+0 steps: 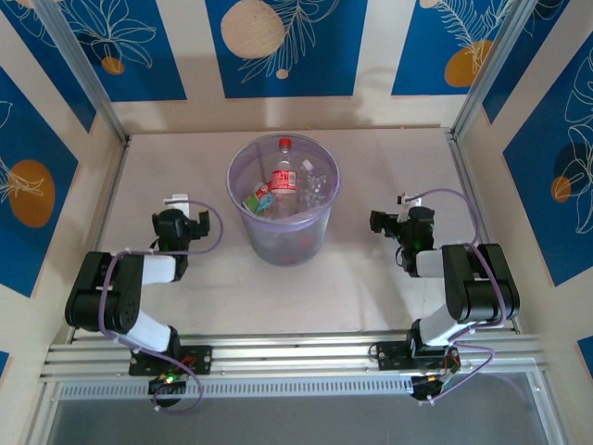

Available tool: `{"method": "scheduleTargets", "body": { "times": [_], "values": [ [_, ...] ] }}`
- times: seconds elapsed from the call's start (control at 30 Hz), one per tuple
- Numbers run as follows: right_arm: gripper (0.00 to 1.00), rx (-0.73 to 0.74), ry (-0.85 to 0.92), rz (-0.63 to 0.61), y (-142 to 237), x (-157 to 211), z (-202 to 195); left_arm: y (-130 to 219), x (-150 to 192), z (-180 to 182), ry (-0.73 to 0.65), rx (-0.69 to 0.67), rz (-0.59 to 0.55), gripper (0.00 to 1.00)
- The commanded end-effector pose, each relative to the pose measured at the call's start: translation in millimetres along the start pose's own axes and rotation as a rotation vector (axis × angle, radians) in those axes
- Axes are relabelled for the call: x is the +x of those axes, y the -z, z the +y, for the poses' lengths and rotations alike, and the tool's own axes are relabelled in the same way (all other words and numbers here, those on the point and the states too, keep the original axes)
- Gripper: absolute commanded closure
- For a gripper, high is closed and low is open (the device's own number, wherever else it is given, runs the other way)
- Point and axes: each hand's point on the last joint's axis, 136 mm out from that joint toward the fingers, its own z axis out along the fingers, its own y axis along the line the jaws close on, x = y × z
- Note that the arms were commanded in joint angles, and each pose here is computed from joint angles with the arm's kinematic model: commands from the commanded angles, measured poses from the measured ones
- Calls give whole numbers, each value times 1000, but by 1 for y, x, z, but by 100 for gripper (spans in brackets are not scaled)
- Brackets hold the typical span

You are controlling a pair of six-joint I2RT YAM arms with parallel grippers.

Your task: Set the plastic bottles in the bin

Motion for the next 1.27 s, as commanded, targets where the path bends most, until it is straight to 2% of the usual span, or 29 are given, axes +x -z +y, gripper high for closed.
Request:
{"method": "scheduleTargets", "body": {
  "times": [0.0,1.23],
  "values": [
    [1,-28,6,-92,1,-26,6,2,-10,-8,-12,42,-85,0],
    [1,-27,16,-95,2,-27,8,2,-10,-8,-13,41,-93,0]
  ]
}}
